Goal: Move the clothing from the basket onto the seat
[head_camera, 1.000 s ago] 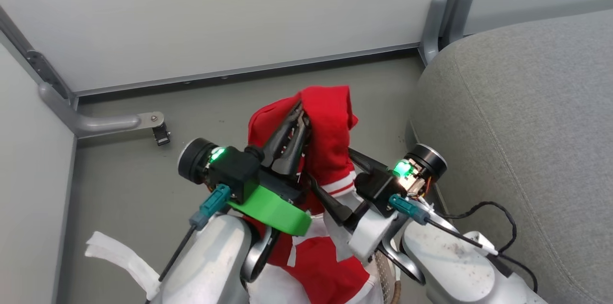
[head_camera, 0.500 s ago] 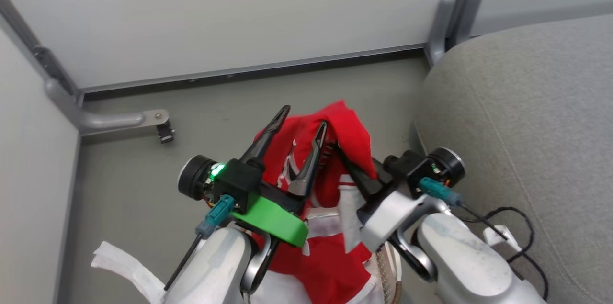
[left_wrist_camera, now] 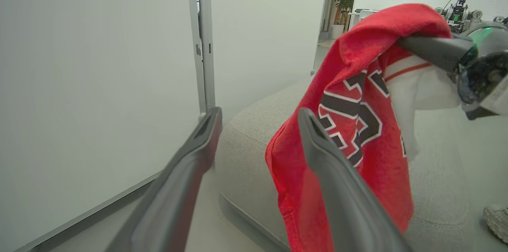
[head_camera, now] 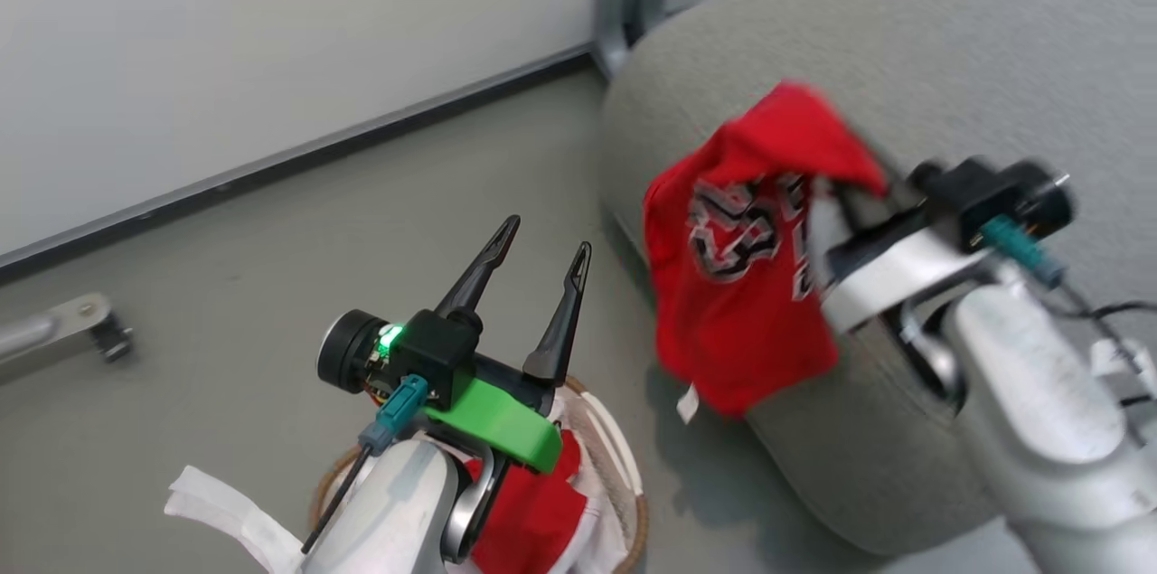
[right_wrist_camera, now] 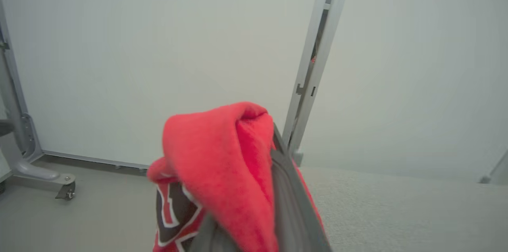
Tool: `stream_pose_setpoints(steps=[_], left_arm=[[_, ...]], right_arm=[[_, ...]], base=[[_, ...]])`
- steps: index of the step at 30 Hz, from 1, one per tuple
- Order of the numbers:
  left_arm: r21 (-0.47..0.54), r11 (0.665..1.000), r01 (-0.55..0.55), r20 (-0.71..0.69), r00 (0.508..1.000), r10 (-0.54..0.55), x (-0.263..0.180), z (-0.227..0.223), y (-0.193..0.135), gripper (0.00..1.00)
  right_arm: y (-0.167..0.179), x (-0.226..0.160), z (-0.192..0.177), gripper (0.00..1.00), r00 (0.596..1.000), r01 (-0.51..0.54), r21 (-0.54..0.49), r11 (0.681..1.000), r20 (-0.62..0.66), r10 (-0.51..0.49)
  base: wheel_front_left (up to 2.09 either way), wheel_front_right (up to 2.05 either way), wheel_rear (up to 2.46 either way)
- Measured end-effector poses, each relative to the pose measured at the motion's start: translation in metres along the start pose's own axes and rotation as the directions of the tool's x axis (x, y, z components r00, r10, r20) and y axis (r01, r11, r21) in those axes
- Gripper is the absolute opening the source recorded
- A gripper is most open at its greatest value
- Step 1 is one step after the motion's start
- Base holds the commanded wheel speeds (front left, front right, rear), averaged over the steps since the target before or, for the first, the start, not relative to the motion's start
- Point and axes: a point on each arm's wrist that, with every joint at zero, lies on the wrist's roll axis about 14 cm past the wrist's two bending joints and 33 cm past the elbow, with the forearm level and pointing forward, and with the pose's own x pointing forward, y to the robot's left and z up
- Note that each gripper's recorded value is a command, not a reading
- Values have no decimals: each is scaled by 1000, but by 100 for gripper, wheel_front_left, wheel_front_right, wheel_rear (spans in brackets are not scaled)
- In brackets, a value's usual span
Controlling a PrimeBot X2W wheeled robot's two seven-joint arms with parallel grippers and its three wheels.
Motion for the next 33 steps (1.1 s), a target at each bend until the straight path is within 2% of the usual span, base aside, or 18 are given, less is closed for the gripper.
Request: stream_pose_setpoints(steps=[2, 5, 8, 12, 16, 19, 21, 22, 23, 24, 28, 33], left_arm=[[-21, 999, 35, -19, 999, -35, 7, -11, -8, 100], [-40, 997, 73, -40, 996, -75, 19, -25, -13, 100], [-61, 993, 98, -63, 993, -102, 28, -42, -14, 100], [-76, 992, 104, -97, 989, -111, 34, -65, -7, 100], [-104, 990, 92, -124, 987, -105, 36, -87, 5, 100], [-124, 991, 55, -159, 984, -74, 30, -107, 21, 100], [-136, 990, 24, -188, 981, -50, 24, -121, 33, 100], [-140, 990, 12, -201, 979, -40, 21, -127, 37, 100], [-143, 990, -7, -217, 976, -24, 16, -134, 44, 100], [-145, 989, -28, -228, 974, -5, 12, -138, 50, 100], [-138, 984, -110, -260, 963, 71, -4, -148, 75, 100], [-128, 968, -216, -298, 939, 170, -27, -152, 99, 100]], right_arm=[[-37, -1, 9, 0, 997, 73, -88, 993, 6, -72], [-90, 3, 22, 0, 985, 173, -203, 964, 16, -173], [-137, 9, 35, 0, 966, 254, -297, 920, 30, -257], [-181, 17, 35, 0, 943, 309, -396, 865, 7, -333], [-221, 23, 18, 0, 906, 356, -462, 812, -44, -422], [-239, 28, -9, 0, 873, 385, -466, 796, -96, -478], [-242, 29, -43, 0, 850, 383, -456, 803, -165, -499], [-240, 29, -58, 7, 843, 377, -450, 809, -196, -502], [-236, 29, -78, 37, 831, 374, -434, 820, -237, -504], [-232, 25, -98, 100, 817, 373, -414, 830, -278, -506], [-205, 3, -166, 100, 767, 358, -355, 864, -416, -488], [-170, -28, -205, 100, 740, 319, -311, 895, -509, -440]], base=[[0, 0, 0], [0, 0, 0], [0, 0, 0], [0, 0, 0], [0, 0, 0], [0, 0, 0], [0, 0, 0], [0, 0, 0], [0, 0, 0], [0, 0, 0], [0, 0, 0], [0, 0, 0]])
